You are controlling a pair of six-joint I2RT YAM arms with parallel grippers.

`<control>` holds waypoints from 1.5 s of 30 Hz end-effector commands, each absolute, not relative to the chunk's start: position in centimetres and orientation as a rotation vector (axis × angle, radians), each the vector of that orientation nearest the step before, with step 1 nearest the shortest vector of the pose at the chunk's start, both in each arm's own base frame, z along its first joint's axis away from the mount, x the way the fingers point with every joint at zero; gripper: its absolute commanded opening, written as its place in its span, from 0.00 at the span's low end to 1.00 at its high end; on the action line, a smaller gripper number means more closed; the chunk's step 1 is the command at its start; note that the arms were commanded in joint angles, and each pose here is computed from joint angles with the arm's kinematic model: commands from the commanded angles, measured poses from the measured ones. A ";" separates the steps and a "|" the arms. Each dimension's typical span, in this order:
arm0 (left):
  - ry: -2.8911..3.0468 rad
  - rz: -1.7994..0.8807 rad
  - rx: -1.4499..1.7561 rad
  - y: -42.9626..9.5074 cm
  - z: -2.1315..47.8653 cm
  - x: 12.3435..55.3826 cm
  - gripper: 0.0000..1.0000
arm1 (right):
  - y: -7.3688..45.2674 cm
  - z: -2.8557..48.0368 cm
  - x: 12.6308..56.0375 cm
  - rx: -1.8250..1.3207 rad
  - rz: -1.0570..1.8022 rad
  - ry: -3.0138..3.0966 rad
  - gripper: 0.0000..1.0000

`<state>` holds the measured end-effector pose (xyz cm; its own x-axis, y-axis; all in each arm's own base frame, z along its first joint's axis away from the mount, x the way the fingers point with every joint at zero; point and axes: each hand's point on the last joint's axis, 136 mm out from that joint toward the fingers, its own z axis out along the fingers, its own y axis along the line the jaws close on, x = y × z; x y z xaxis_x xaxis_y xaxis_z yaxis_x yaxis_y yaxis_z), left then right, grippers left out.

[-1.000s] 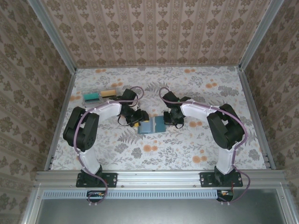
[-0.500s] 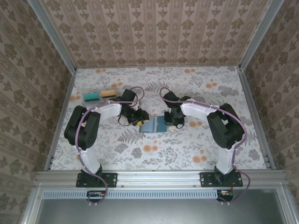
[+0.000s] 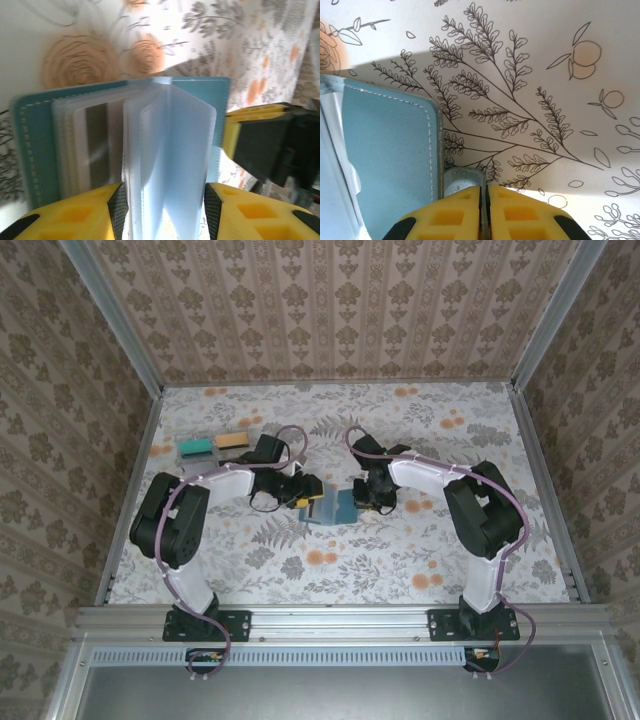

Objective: Take the credit cards out of the card holder

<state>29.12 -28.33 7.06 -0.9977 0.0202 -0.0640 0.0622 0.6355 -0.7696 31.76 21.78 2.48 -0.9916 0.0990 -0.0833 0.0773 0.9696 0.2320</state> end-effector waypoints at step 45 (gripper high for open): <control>2.906 -1.128 0.038 -28.4 4.0 30.2 0.26 | 28.4 5.8 32.2 -0.050 0.553 2.912 0.27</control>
<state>29.65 -28.19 4.04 -0.9995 0.0104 -0.0287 0.0272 0.7299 -0.6830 32.24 27.97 6.63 -0.9748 -0.0105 -0.2229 -0.0900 0.9326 0.3495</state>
